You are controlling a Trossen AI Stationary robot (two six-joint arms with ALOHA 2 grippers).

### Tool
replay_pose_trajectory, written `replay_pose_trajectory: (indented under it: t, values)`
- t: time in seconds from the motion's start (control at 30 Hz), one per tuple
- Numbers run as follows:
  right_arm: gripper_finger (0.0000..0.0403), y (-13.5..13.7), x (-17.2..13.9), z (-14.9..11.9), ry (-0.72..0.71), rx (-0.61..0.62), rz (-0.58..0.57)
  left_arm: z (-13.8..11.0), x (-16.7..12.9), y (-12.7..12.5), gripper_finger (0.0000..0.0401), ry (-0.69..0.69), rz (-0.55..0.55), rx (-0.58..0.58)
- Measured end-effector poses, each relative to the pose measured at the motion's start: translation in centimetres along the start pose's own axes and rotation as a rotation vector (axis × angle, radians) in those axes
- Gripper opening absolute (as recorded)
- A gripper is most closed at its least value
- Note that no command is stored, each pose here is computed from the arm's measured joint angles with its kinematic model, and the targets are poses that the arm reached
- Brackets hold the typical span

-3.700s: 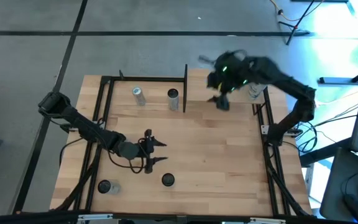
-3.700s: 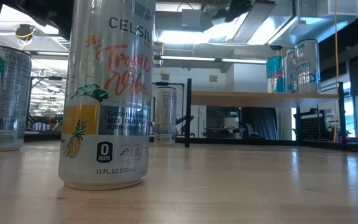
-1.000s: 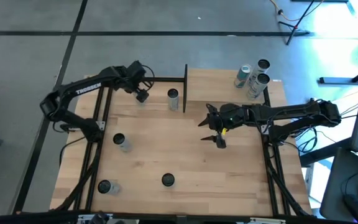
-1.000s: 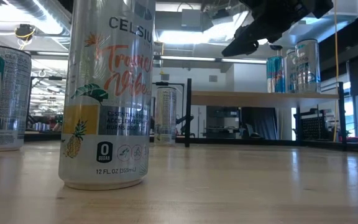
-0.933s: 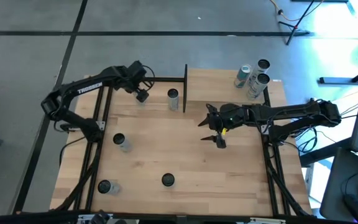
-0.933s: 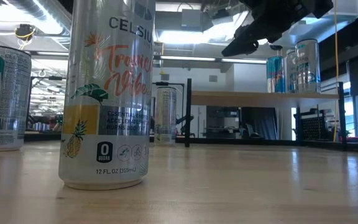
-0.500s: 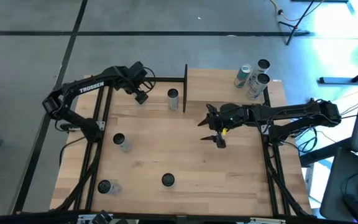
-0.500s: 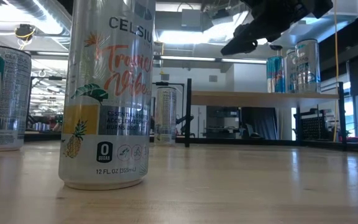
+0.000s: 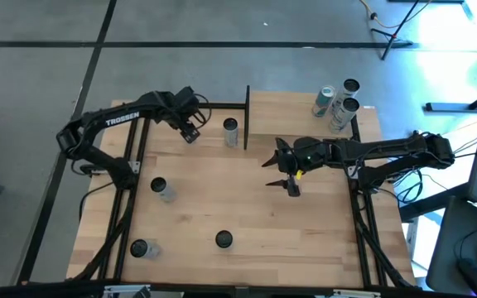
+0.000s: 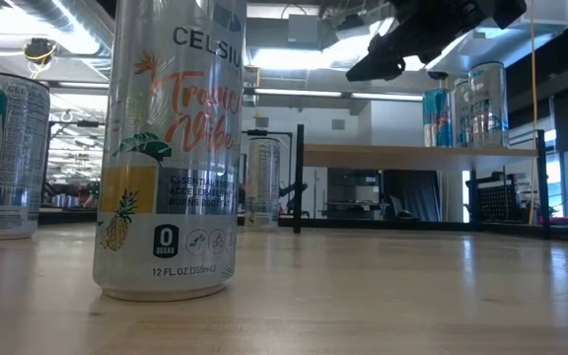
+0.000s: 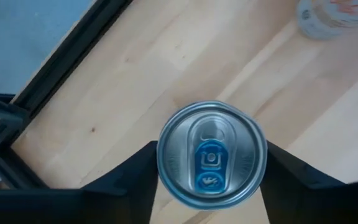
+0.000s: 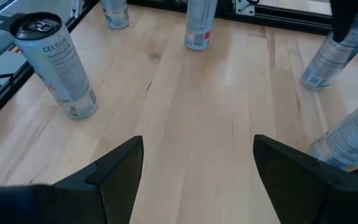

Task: Place canned beverage on shelf
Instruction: Put the blue soda can on the shelf aligned with the other blue soda can

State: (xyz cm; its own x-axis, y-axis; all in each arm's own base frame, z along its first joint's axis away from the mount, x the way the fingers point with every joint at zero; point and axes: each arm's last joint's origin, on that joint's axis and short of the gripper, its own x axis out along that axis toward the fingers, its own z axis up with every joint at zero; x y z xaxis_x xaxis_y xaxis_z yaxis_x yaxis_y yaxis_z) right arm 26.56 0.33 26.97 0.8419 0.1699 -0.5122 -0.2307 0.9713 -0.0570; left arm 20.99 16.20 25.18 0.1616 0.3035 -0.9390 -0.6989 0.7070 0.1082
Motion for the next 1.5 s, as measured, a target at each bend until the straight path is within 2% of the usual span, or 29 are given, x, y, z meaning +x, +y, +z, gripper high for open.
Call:
replay_pose_trajectory:
  t: [0.1, 0.37, 0.5, 0.67, 0.73, 0.97, 1.1, 1.33, 1.5]
  values:
    - [0.0289, 0.0, 0.0, 0.0, -0.002, -0.001, 0.0, -0.4, -0.6, -1.3, 0.0186, -0.005, -0.031, 0.032]
    - [0.0289, 0.0, 0.5, 0.1, -0.019, 0.033, 0.008, -1.1, -3.9, -5.9, 0.0192, -0.074, -0.118, 0.076]
    - [0.0289, 0.7, 2.1, -0.8, 0.052, 0.059, 0.094, -0.6, -6.1, -9.3, 0.0193, -0.165, -0.227, 0.1]
    - [0.0289, 2.9, 4.2, -2.4, 0.1, 0.039, 0.234, -0.2, -7.7, -13.7, 0.0193, -0.228, -0.305, 0.159]
    - [0.0289, 3.8, 4.7, -2.9, 0.096, 0.019, 0.232, 0.1, -7.6, -15.6, 0.0193, -0.223, -0.31, 0.188]
    - [0.0289, 6.0, 5.3, -5.9, 0.033, -0.037, 0.063, 0.9, -5.3, -21.5, 0.0194, -0.172, -0.308, 0.299]
    - [0.0289, 6.4, 5.3, -7.5, -0.005, -0.038, -0.007, 1.1, -3.7, -23.9, 0.0194, -0.133, -0.309, 0.353]
    - [0.0289, 6.4, 5.3, -7.7, -0.034, -0.04, -0.04, 1.2, -2.5, -25.8, 0.0195, -0.07, -0.379, 0.375]
    - [0.0289, 6.4, 5.3, -7.6, -0.037, -0.063, -0.037, 1.0, -2.6, -26.0, 0.0219, -0.076, -0.376, 0.381]
